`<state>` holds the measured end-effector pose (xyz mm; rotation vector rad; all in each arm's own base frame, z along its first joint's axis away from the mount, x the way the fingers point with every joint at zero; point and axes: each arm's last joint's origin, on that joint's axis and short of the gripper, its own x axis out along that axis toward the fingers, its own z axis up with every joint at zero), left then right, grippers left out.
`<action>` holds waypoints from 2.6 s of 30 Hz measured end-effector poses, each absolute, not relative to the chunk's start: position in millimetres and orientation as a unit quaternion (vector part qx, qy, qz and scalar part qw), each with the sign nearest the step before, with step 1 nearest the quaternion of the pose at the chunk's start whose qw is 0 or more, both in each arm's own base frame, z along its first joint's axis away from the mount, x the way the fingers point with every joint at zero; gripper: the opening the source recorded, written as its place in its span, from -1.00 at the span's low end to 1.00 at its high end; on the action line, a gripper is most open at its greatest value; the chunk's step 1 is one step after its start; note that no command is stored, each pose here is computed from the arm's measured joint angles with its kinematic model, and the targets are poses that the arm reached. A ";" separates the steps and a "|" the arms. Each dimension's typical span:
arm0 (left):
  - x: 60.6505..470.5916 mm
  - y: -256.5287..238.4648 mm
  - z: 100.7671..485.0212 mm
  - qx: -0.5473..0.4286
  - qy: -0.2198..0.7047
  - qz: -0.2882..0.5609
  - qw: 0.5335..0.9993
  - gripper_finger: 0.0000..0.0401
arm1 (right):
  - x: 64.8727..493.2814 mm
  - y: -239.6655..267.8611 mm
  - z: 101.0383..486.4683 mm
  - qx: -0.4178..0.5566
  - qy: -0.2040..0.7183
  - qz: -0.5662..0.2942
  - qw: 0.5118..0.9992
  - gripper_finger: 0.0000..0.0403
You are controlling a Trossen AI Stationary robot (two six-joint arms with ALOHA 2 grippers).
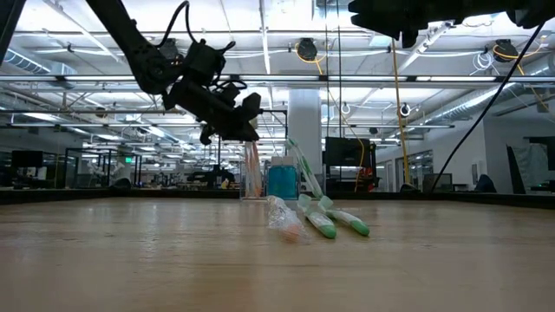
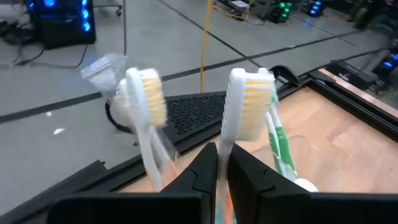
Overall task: Pick & Place toothbrushing station
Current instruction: Put the orange toothbrush into the transparent organizer, then put the green toothbrush into the transparent organizer
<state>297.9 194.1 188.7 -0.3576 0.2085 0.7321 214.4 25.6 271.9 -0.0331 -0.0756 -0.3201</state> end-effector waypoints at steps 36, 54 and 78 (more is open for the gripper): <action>288.3 135.5 277.5 -0.161 0.006 0.047 0.986 0.18 | 216.5 35.8 278.1 -0.021 -0.080 0.000 0.997 -0.21; 280.4 126.7 294.6 -0.152 -0.019 0.056 0.987 0.18 | 327.3 62.6 216.2 0.101 0.354 -0.181 0.912 -0.21; 280.3 126.9 294.2 -0.157 -0.018 0.057 0.986 0.18 | 350.4 52.5 125.3 0.218 0.433 -0.284 0.827 -0.21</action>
